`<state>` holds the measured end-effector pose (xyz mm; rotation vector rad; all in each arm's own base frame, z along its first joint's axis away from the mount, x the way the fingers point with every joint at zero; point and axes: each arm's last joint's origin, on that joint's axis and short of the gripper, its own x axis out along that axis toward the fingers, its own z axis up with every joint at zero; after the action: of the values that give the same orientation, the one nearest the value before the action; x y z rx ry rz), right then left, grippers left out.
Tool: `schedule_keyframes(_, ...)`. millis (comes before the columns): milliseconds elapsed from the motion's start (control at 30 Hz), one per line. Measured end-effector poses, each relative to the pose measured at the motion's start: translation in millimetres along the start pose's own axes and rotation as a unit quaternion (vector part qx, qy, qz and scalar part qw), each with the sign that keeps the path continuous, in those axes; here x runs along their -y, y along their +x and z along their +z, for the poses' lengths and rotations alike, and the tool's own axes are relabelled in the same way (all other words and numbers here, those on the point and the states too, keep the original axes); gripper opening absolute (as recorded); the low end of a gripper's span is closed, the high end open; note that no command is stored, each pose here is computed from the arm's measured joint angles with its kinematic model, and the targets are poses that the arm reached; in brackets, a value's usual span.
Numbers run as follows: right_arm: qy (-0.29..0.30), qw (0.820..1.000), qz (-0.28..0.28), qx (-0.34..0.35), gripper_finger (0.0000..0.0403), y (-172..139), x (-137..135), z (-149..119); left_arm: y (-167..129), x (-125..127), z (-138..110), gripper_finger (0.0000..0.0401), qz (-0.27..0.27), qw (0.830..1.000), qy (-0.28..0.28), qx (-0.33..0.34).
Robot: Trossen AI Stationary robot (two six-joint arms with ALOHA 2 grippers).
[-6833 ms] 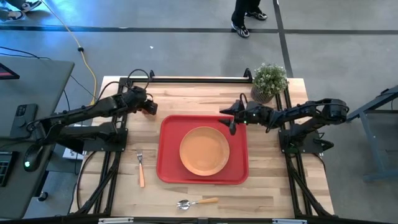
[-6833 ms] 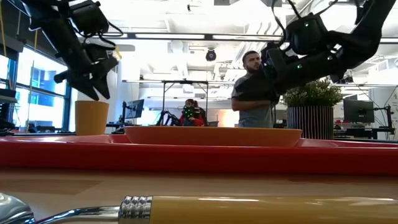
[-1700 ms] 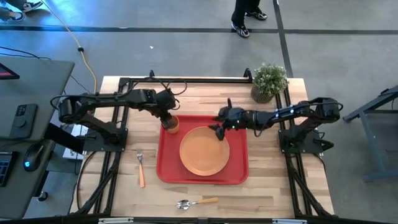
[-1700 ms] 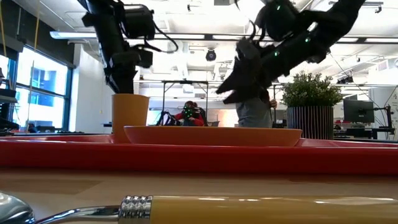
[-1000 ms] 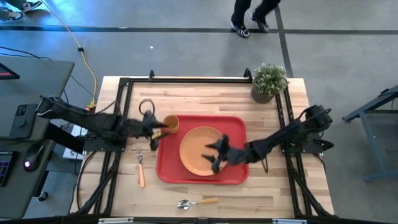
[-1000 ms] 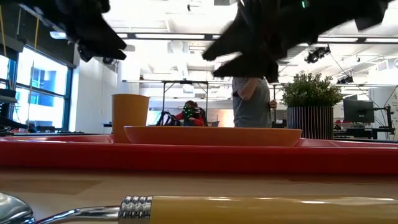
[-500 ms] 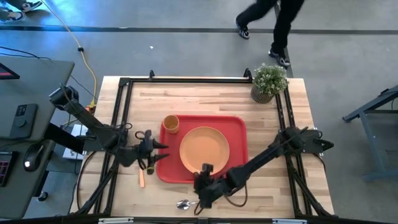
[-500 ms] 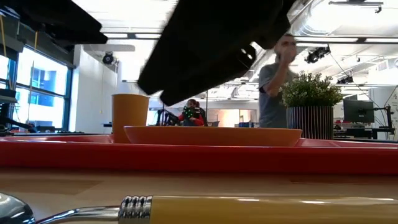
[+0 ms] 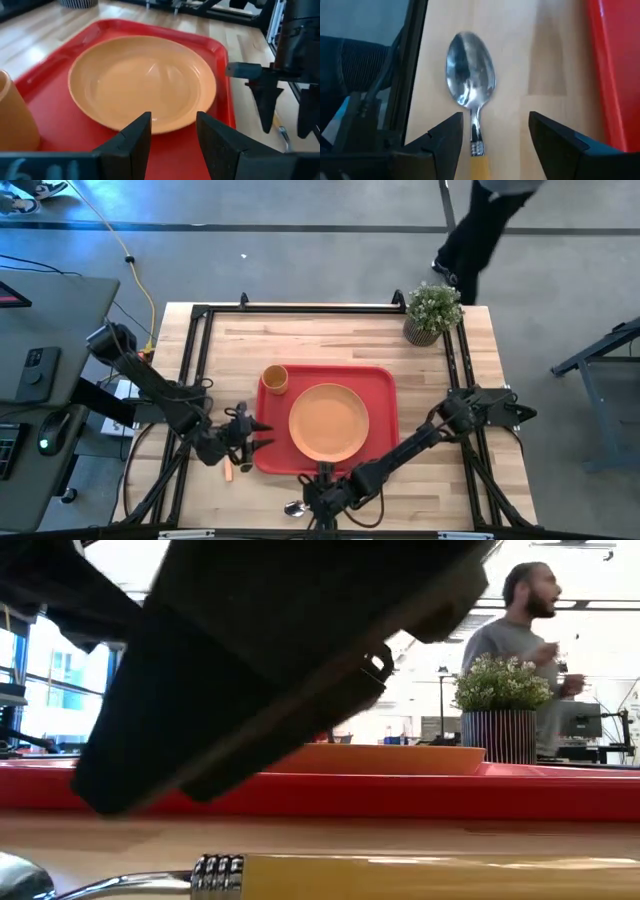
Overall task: Pick and place plate/cup/fork/spoon on tray
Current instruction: Put the orange spoon on the red tray to the right of the orange plate
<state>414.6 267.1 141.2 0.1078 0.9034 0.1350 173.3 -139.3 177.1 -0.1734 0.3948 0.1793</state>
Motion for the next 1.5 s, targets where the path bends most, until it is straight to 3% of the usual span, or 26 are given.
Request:
schedule_keyframes(433, 0.015, 0.999, 0.016, -0.032, 0.0149, 10, -4, -13, -1, 11, -8, 0.0145, -0.023, 1.0, -0.015, -0.001)
schedule_keyframes(833, 0.055, 0.997, -0.026, -0.049, 0.0013, 9, 0, -17, -3, 12, -9, 0.0145, -0.023, 1.0, -0.004, 0.0)
schedule_keyframes(967, 0.086, 0.995, -0.031, -0.045, 0.0029, 9, -2, -19, -2, 12, -9, 0.0145, -0.018, 1.0, -0.005, 0.003)
schedule_keyframes(1100, 0.073, 0.995, -0.057, -0.029, 0.0047, 8, -9, -24, 0, 11, -12, 0.0145, -0.001, 1.0, 0.0, 0.006)
schedule_keyframes(1333, 0.066, 0.994, -0.087, 0.013, 0.0015, 3, -18, -26, 6, 8, -13, 0.0145, 0.024, 1.0, 0.006, 0.014)
schedule_keyframes(1500, 0.082, 0.99, -0.109, 0.031, 0.0015, -9, -21, -24, 5, 10, -10, 0.0145, 0.018, 0.999, 0.014, 0.023)
